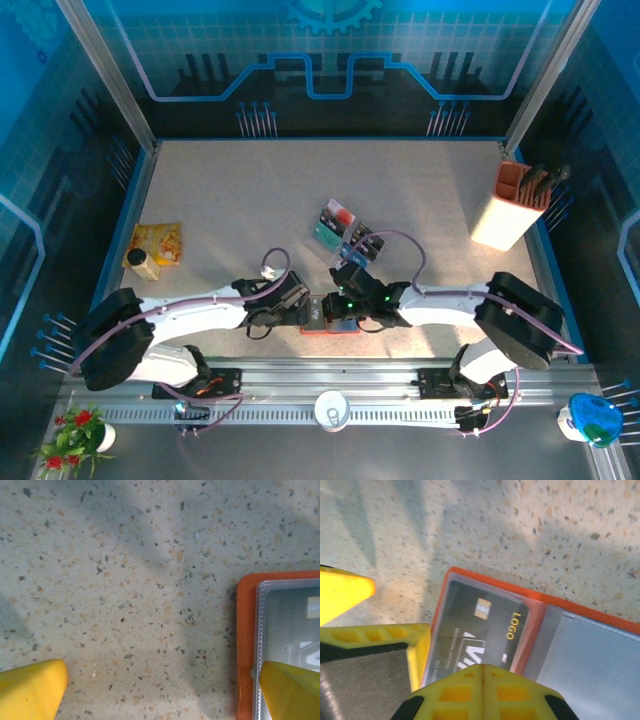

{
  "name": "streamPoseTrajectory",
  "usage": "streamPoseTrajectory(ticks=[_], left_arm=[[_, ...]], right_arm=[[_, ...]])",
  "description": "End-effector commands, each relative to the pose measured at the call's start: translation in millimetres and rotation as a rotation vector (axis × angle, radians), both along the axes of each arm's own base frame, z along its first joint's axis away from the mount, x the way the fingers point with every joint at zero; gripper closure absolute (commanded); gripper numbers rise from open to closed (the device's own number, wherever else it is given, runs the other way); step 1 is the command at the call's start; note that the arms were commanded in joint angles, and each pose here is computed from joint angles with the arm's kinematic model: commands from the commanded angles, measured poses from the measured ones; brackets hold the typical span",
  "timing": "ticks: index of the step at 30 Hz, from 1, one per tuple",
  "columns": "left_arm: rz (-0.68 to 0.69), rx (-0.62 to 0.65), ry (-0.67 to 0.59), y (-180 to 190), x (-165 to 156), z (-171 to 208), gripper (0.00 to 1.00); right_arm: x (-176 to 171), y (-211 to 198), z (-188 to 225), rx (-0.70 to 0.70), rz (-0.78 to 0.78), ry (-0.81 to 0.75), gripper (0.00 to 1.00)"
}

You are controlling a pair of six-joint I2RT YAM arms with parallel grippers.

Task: Put the credit cards into the card holder
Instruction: Insert the credit card into the card slot.

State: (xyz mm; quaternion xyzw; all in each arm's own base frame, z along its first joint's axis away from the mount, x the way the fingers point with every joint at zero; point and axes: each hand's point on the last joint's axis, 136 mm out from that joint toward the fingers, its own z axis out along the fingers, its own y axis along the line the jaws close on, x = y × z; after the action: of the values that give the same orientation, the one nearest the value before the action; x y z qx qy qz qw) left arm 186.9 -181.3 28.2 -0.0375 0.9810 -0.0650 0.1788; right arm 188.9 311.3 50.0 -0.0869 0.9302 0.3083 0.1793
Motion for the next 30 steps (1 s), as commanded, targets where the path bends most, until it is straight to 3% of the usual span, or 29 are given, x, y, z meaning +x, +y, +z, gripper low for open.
streamPoseTrajectory(ticks=[1,13,30], left_arm=[[0.028,0.014,-0.025,12.4,-1.6,7.8,0.01],[0.067,0.051,0.014,29.9,-7.8,-8.9,0.01],[0.052,0.067,0.052,26.4,-9.6,-25.9,0.01]], right_arm=[[1.3,-13.1,7.4,-0.035,-0.007,-0.027,1.00],[7.4,-11.1,-1.3,-0.074,0.011,-0.020,1.00],[7.5,5.3,-21.4,-0.093,0.041,0.016,1.00]])
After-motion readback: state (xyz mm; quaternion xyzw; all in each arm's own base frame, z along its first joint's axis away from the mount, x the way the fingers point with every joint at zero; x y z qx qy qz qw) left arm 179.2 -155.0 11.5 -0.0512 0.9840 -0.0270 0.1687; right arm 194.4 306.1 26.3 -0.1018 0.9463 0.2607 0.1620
